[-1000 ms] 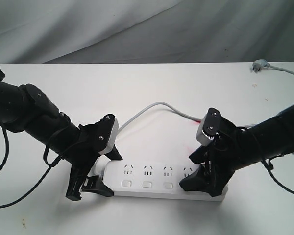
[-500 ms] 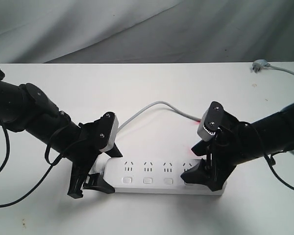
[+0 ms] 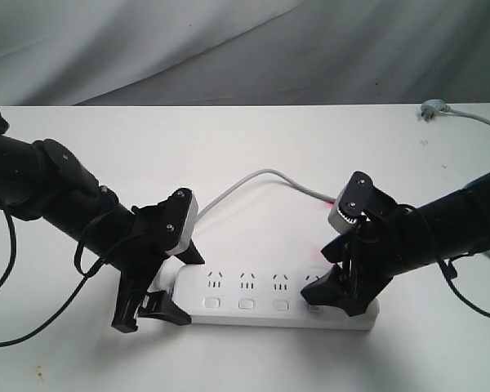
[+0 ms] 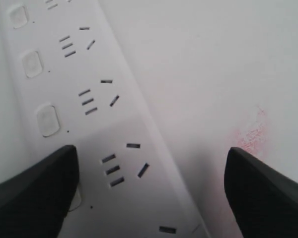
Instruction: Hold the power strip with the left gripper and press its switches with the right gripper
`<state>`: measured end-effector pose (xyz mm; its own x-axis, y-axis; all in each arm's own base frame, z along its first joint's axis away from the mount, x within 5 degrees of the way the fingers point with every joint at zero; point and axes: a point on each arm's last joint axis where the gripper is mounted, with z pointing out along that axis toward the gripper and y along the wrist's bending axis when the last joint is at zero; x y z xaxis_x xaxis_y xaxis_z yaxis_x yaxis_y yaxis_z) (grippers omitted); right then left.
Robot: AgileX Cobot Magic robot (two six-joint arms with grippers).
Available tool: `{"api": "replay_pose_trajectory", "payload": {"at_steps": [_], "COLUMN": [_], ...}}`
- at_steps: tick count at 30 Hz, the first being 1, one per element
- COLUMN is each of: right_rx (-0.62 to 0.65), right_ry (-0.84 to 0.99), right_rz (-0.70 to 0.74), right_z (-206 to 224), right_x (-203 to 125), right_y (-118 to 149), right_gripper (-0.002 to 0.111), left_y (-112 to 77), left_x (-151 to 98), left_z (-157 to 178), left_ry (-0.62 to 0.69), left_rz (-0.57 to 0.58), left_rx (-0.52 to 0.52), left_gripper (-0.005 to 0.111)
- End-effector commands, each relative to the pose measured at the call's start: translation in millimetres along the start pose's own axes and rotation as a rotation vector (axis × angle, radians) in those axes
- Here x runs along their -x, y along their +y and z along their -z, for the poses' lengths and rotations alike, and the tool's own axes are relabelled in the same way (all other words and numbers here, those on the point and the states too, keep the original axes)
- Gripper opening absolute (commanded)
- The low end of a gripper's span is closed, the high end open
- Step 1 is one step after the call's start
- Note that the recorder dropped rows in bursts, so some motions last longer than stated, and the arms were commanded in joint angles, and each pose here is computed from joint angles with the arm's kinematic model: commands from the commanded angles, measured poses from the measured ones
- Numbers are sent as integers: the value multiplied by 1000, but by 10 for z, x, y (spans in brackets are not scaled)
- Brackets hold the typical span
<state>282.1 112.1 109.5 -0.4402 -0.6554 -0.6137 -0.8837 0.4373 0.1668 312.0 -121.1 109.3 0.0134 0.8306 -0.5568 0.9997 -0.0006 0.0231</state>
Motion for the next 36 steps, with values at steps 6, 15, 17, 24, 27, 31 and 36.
{"api": "replay_pose_trajectory", "payload": {"at_steps": [6,15,17,24,27,31,36], "right_rx": [-26,-19,-33,-73,-103,-113,-100], "right_ry": [116,158,177,191,189,169,154], "right_rz": [57,71,67,70,100,162,212], "right_z": [-28,-89,-119,-113,-54,26,51], "right_x": [-155,-235,-276,-291,-250,-177,-145], "right_y": [-42,-62,-83,-115,-125,-106,-85], "right_gripper": [74,74,74,74,74,74,74], "left_y": [-2,-2,-2,-2,-2,-2,-2], "left_x": [6,6,6,6,6,6,6], "left_z": [-6,-6,-6,-6,-6,-6,-6], "left_ry": [9,9,9,9,9,9,9], "left_rz": [-21,-21,-21,-21,-21,-21,-21], "left_rx": [-1,-1,-1,-1,-1,-1,-1], "left_gripper": [0,0,0,0,0,0,0]}}
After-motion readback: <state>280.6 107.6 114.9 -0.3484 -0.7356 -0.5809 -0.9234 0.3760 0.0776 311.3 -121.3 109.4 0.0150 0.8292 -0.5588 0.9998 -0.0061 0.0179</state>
